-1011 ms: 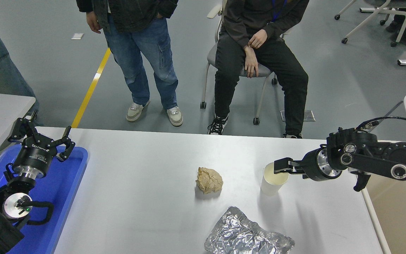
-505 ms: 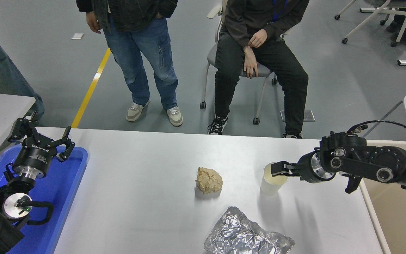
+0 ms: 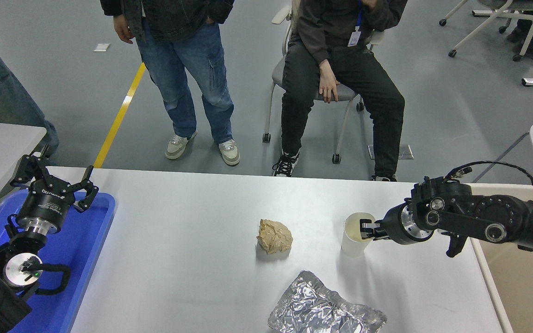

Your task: Clean the table surface

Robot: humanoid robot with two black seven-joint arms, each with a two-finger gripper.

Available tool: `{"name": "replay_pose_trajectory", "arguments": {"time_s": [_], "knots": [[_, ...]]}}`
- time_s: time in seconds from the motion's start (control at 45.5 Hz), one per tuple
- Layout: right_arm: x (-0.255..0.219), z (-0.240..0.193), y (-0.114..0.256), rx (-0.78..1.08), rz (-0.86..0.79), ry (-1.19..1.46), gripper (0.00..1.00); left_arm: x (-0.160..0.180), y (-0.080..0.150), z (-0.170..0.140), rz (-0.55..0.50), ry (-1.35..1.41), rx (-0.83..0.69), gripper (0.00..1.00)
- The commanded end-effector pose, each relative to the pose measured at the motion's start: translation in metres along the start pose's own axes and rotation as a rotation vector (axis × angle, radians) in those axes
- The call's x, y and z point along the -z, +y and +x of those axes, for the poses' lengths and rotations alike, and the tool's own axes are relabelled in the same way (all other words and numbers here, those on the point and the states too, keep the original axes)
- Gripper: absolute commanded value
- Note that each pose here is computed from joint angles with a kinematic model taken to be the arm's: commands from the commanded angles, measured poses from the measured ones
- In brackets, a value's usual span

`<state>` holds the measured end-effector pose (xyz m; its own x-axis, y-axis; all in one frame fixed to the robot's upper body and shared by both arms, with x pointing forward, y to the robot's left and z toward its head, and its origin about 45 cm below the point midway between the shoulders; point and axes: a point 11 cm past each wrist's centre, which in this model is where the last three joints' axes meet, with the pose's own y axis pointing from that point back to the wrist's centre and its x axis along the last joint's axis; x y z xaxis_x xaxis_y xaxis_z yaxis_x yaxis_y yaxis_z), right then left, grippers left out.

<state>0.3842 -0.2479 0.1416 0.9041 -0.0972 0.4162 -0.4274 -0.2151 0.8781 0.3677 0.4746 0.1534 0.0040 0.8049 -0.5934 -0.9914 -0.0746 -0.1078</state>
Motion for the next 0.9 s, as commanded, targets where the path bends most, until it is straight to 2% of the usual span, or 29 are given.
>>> {"name": "replay_pose_trajectory", "arguments": {"time_s": [0.0,0.33,0.659,0.879], "knots": [[0.005,0.004,0.002,-0.008,0.028,0.009,0.00,0.000,0.000,0.000,0.000,0.000,0.000,1.00],[0.007,0.025,0.020,-0.028,0.039,0.018,0.00,0.000,0.000,0.000,0.000,0.000,0.000,1.00],[0.003,0.073,0.096,-0.064,0.056,0.053,0.00,0.000,0.000,0.000,0.000,0.000,0.000,1.00],[0.008,0.086,0.136,-0.067,0.113,0.059,0.00,0.000,0.000,0.000,0.000,0.000,0.000,1.00]]}}
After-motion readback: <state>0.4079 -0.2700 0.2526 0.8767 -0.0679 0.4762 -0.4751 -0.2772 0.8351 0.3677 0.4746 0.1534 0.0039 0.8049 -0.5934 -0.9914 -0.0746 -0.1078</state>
